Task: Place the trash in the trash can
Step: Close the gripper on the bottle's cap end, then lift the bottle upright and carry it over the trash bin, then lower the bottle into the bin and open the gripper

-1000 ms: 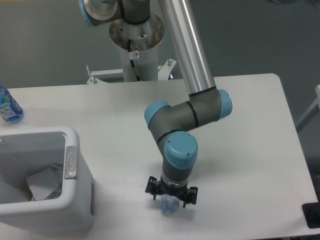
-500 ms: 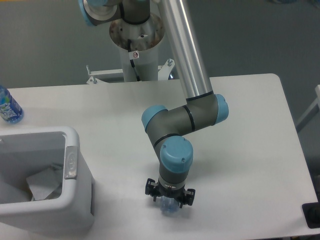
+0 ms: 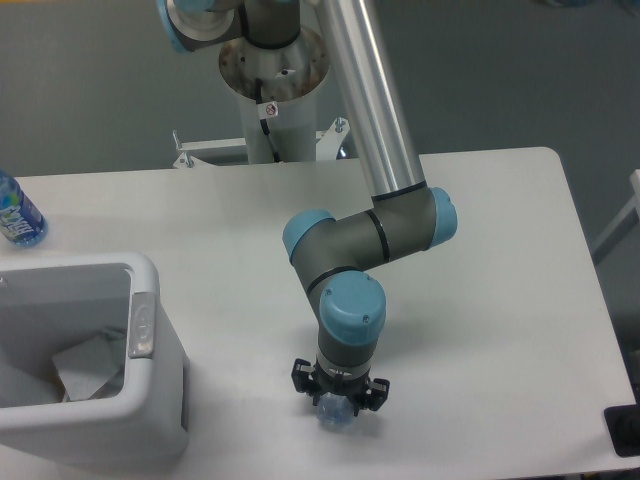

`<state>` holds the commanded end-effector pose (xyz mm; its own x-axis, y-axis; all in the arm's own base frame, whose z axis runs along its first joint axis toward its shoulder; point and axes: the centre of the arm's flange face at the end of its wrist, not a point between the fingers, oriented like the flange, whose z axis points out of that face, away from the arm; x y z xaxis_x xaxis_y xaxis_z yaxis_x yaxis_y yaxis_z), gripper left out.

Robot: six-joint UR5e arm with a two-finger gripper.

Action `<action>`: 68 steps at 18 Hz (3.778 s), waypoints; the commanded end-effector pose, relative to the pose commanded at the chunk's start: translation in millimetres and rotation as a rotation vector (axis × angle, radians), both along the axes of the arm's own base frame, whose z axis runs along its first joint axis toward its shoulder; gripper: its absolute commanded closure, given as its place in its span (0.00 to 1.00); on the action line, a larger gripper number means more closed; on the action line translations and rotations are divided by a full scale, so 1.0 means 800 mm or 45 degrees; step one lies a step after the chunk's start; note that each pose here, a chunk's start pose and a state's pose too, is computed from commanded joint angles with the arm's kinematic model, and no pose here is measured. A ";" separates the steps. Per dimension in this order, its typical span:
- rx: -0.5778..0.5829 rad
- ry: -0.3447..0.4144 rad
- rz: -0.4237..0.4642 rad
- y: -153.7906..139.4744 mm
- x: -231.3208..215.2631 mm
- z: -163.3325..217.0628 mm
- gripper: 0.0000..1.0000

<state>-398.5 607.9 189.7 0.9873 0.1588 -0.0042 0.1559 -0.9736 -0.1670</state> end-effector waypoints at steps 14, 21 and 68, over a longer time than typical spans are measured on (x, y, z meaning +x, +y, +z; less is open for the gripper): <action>0.097 0.072 -0.005 0.003 -0.001 0.077 0.40; 0.435 0.011 0.160 0.038 -0.003 0.214 0.40; 0.964 -0.081 -0.090 0.106 0.288 0.446 0.00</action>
